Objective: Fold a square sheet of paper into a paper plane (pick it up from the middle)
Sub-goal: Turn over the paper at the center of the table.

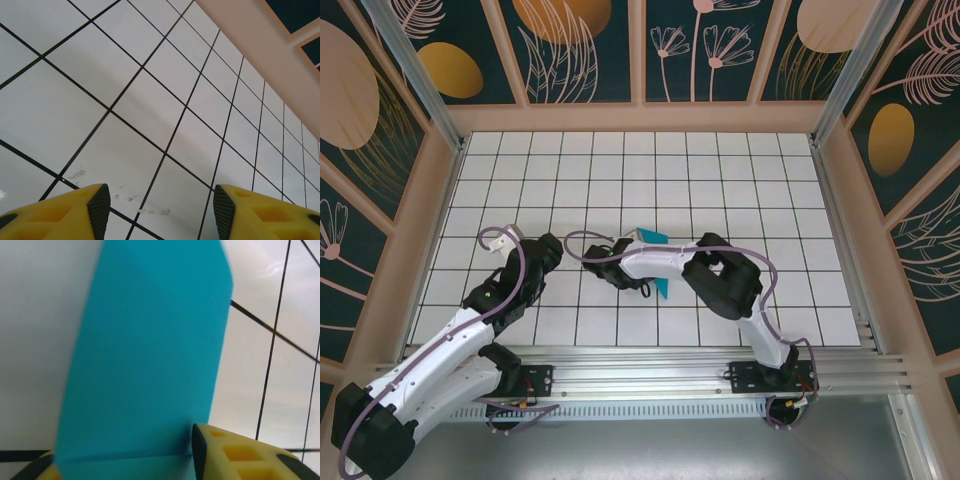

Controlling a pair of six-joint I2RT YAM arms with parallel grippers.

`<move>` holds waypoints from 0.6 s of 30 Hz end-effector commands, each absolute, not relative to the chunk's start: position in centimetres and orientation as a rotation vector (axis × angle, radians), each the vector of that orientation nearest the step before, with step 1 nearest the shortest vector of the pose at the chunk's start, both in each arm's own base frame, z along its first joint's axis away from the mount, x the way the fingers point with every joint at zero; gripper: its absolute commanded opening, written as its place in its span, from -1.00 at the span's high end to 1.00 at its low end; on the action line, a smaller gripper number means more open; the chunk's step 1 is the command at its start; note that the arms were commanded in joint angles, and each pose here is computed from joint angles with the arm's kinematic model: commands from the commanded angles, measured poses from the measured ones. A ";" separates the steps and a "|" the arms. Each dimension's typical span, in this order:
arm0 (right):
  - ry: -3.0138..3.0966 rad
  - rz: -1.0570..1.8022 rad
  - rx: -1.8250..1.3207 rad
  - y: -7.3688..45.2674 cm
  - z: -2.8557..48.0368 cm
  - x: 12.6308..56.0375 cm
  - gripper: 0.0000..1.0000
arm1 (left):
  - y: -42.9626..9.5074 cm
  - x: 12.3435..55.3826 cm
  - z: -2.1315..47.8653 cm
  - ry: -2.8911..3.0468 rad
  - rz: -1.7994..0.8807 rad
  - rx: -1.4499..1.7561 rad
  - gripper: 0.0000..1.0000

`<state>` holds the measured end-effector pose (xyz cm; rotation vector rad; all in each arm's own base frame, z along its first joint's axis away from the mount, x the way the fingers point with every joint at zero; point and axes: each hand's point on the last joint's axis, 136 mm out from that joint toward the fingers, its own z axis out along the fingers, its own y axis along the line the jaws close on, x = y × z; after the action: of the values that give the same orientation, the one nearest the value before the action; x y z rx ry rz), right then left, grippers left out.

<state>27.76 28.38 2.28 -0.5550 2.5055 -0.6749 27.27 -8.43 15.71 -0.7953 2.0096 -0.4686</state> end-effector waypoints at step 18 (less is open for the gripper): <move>2.450 0.844 -0.149 30.7 12.8 26.5 0.10 | -17.0 29.8 13.2 2.235 -0.735 -0.482 -0.33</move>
<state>26.20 30.75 12.55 -0.2419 2.4707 0.5327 28.65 -13.46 11.46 -0.6177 2.2332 -0.5533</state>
